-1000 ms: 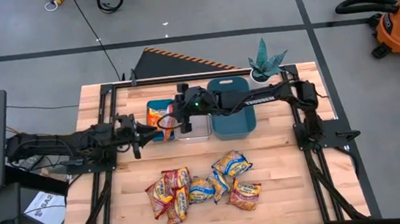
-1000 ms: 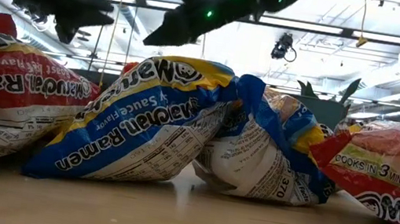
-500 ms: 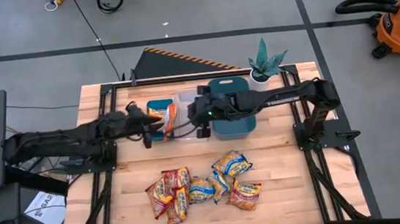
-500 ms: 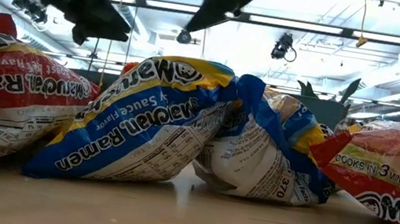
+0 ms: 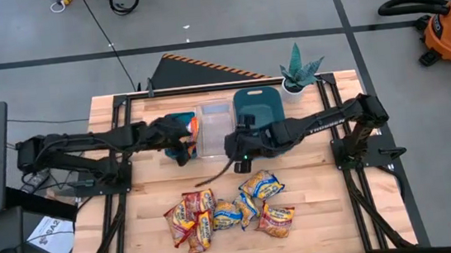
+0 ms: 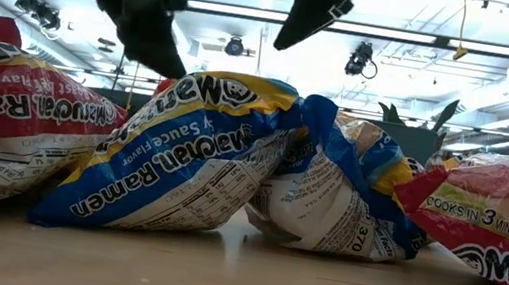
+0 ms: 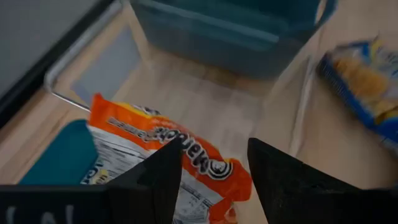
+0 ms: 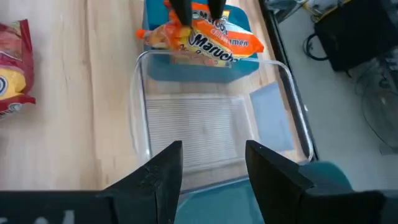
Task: Sort Maruchan noodles
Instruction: Put the orange noodle pack into the blue bin
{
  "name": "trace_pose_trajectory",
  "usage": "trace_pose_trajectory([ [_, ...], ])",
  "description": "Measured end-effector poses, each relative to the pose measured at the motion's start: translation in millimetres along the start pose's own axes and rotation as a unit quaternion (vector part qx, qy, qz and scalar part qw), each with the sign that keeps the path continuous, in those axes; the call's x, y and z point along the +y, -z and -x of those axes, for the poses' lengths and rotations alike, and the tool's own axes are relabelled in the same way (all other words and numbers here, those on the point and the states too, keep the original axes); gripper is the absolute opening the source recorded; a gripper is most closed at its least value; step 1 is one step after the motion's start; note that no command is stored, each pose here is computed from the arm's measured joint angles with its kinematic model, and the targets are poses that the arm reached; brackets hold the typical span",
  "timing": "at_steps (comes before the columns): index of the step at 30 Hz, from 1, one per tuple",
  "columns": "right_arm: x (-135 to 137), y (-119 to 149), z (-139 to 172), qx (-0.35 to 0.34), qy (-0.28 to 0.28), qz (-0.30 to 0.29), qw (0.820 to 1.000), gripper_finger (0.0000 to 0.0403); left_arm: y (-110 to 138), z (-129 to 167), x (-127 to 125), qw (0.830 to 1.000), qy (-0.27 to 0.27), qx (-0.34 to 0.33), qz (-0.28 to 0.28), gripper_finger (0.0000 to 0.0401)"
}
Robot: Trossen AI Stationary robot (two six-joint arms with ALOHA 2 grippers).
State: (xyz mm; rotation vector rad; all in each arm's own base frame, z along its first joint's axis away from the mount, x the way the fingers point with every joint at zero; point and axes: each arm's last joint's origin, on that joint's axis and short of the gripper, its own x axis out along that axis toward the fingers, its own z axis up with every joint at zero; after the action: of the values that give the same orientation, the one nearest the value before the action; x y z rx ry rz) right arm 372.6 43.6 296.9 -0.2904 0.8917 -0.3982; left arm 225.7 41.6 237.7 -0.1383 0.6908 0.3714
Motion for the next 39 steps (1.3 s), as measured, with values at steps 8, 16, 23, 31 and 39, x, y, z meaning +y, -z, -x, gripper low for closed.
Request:
trace_pose_trajectory([
  [8, 27, 21, 12, 0.018, 0.029, 0.003, 0.999, 0.0175, 6, -16, 1, 0.998, -0.047, 0.038, -0.023, 0.0172],
  [16, 40, 26, 35, 0.009, 0.011, -0.016, 1.0, 0.0167, 6, -3, 10, 0.985, -0.123, 0.115, -0.02, 0.0134],
  [23, 48, 29, 46, -0.001, 0.019, -0.018, 1.0, 0.0166, 16, 0, 21, 0.973, -0.152, 0.174, 0.009, 0.0109],
  [31, 43, 31, 44, 0.014, 0.029, 0.02, 0.999, 0.0165, 29, 5, 23, 0.955, -0.165, 0.243, 0.036, 0.0108],
  [39, 26, 22, 31, 0.006, 0.036, 0.067, 0.997, 0.0153, 29, 4, 21, 0.96, -0.13, 0.247, 0.038, 0.0108],
])
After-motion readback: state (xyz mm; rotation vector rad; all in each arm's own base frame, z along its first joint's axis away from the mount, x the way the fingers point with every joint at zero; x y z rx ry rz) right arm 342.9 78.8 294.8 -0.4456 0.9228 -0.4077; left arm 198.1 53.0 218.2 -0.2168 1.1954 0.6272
